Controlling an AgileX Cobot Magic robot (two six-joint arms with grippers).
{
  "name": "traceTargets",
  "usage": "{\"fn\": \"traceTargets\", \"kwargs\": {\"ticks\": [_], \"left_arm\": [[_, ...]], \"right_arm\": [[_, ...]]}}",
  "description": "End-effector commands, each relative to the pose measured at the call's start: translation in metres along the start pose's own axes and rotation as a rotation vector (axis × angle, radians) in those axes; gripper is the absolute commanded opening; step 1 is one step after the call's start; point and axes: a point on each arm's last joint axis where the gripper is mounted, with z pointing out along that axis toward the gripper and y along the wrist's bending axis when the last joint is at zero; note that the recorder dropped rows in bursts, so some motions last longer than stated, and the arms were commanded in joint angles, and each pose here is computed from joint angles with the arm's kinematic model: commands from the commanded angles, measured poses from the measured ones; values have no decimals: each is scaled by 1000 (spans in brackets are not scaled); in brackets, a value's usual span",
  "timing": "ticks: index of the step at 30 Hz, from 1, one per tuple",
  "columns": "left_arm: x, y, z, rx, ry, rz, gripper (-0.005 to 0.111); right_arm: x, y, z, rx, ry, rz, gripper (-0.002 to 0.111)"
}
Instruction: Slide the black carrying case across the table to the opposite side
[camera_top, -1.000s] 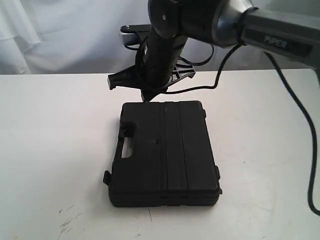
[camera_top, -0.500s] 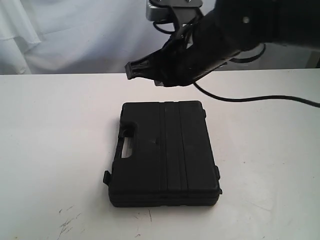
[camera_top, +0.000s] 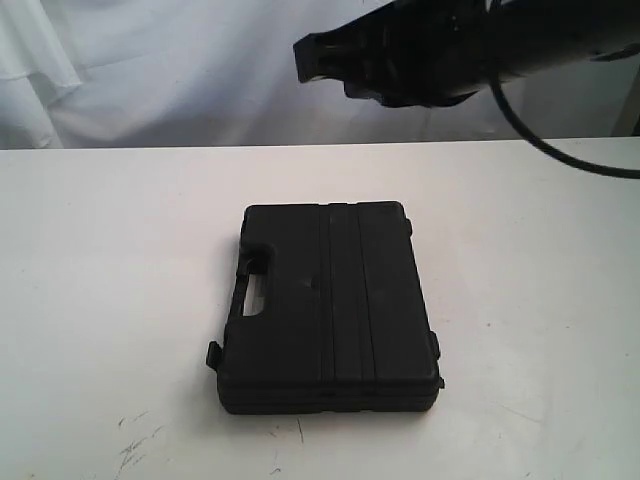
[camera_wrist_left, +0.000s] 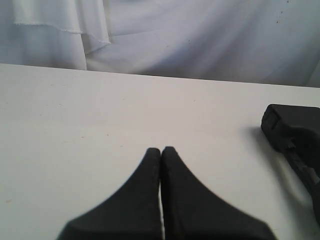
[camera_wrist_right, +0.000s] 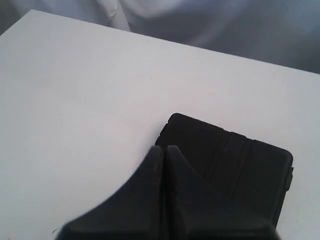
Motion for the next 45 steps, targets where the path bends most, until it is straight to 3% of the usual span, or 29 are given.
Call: {"fn": "traceTargets", "kwargs": {"ticks": [1, 8, 15, 24, 31, 45], "left_arm": [[0, 0, 0, 0, -11, -5, 0], [0, 0, 0, 0, -11, -5, 0], [0, 0, 0, 0, -11, -5, 0], [0, 0, 0, 0, -11, -5, 0], [0, 0, 0, 0, -11, -5, 0], [0, 0, 0, 0, -11, -5, 0]], "right_arm": [[-4, -2, -14, 21, -49, -55, 0], [-5, -4, -25, 31, -59, -71, 0], [8, -27, -51, 110, -42, -43, 0], [63, -76, -83, 241, -104, 79, 0], [106, -100, -121, 375, -174, 163, 0], [191, -107, -161, 595, -380, 252, 0]]}}
